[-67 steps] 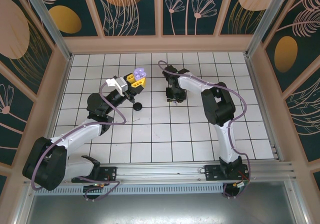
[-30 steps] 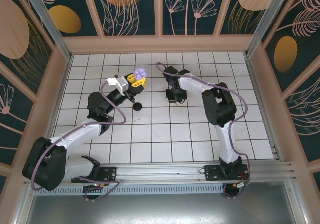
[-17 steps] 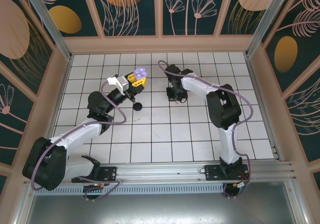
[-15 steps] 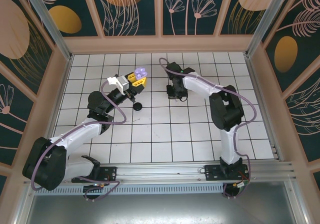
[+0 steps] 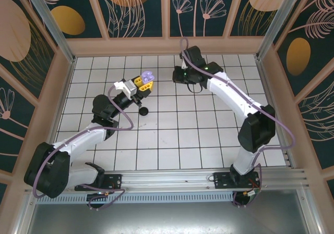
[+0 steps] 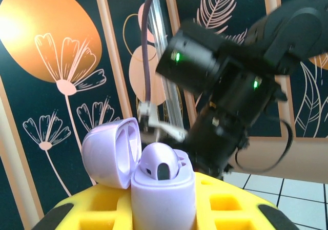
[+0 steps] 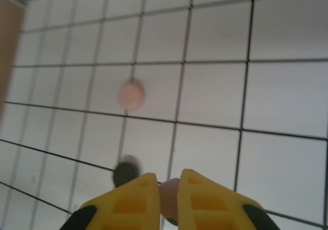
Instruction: Insert the wireless bluetooth earbuds into the charging case
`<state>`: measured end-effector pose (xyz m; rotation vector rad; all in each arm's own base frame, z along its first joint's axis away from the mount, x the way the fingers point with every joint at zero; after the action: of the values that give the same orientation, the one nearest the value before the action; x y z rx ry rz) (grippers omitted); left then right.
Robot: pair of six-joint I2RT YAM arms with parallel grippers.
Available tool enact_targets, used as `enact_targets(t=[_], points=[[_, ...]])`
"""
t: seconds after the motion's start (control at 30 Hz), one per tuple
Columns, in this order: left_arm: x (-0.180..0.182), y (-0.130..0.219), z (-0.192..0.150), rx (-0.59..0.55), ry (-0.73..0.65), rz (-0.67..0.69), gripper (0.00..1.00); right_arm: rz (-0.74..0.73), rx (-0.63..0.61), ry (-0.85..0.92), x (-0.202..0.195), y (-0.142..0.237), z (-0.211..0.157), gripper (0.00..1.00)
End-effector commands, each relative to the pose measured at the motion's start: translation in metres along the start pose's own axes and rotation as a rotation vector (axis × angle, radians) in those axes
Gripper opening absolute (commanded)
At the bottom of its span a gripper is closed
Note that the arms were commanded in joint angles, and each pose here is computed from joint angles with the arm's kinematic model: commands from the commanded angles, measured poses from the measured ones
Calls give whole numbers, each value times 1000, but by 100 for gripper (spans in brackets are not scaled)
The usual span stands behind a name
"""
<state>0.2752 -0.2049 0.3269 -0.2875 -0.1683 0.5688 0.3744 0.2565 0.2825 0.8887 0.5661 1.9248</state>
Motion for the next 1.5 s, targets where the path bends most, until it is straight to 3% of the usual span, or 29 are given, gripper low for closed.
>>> enact_targets(t=[0.0,0.3,0.63,1.03,1.47], points=[[-1,-5,7,-38,-65,-24,0,111,-168,0,27,50,42,12],[4,-19,2,-33,-63,-50,0,253,-342,50,61,122,79,12],[7,-33,13,-120,2,-90,0,426,-453,58,90,156,67,12],[3,-40,22,-139,-1,-135,0,521,-475,85,116,162,35,13],[3,-40,21,-131,6,-138,0,549,-432,77,126,145,28,13]])
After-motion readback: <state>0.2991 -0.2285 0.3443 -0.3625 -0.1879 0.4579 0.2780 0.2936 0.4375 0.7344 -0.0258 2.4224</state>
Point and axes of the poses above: each hand's point on the last joint's axis, 136 mm out from that joint toward the fingers, its own y axis back along the fingers, its own x axis along the line the jaws close on, z = x × y, the point moved 5 cm from there along y, back along the fingers, and after that the axes turned 7 degrees about y, right-handed, at the moved point
